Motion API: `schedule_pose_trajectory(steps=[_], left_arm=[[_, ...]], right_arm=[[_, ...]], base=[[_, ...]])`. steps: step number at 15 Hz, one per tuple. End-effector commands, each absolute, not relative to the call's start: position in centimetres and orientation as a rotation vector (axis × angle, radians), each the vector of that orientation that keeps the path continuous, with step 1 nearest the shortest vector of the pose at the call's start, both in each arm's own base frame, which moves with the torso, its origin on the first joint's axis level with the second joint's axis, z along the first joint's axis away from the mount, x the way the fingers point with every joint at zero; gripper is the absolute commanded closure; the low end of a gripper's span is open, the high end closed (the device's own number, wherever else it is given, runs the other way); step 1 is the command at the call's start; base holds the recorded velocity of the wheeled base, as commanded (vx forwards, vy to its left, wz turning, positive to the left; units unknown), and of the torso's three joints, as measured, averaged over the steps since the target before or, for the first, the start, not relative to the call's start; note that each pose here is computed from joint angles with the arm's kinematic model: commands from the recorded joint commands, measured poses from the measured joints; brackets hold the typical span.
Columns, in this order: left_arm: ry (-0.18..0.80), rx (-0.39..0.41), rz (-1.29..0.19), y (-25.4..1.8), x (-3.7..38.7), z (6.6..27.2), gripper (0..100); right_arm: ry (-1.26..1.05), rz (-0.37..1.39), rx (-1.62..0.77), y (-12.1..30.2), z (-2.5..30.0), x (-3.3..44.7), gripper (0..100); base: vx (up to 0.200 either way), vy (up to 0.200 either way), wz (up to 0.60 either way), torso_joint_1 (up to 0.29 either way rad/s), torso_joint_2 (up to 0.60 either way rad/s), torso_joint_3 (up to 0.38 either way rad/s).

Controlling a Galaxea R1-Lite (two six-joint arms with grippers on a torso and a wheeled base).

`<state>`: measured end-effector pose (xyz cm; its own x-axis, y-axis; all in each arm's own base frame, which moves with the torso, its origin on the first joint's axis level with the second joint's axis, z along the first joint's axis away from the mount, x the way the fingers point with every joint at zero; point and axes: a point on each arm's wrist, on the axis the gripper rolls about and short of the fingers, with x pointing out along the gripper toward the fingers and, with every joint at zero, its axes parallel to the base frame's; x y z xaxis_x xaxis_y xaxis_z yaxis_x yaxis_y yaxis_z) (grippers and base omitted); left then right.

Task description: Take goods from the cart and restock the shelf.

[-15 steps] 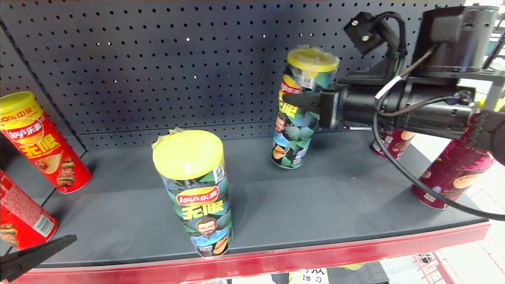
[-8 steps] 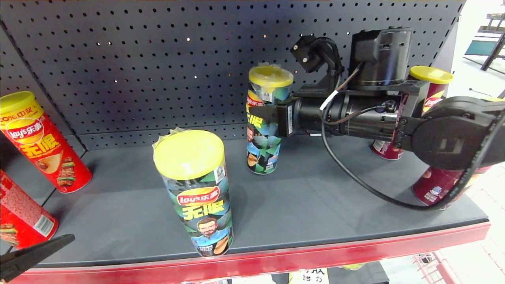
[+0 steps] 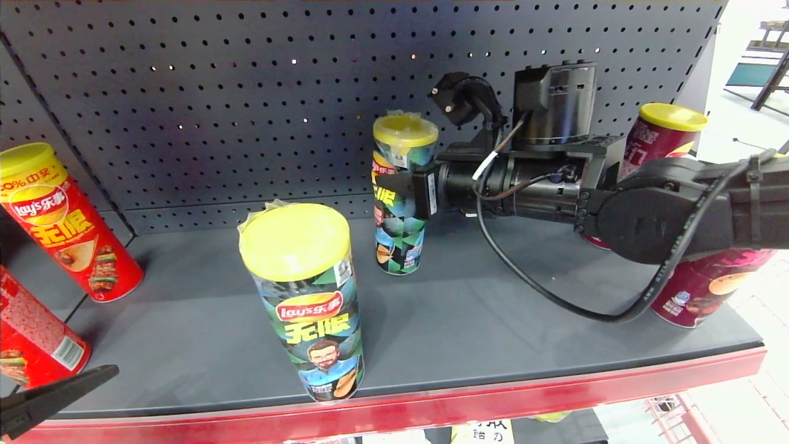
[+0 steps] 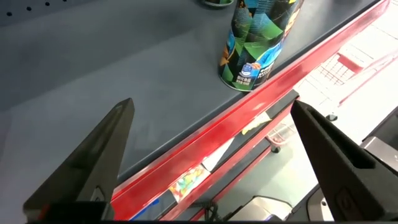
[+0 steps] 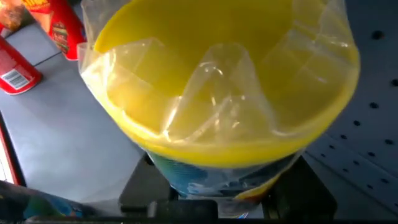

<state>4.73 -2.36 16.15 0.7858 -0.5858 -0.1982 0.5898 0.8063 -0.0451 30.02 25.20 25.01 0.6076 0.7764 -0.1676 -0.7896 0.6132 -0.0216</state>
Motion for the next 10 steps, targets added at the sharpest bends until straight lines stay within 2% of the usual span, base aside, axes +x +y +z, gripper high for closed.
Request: schedule_pose_trajectory(steps=[1,6,10], left_arm=[[0.217,0.020,-0.634,-2.4,4.9,16.1,0],[0.241,0.016,-0.650,-2.6,5.2,16.0,0],[0.300,0.017,-0.646,-3.0,6.3,15.9,0]], right_arm=[[0.152,0.914,-0.099,25.5,24.8,29.9,0],[0.153,0.891,-0.098,25.3,25.0,29.4,0],[0.213,0.869,-0.113,21.5,24.6,25.0,0]], base=[[0.000,0.000,0.00,0.000,0.00,0.000],[0.000,0.000,0.00,0.000,0.00,0.000],[0.000,0.000,0.00,0.000,0.00,0.000]])
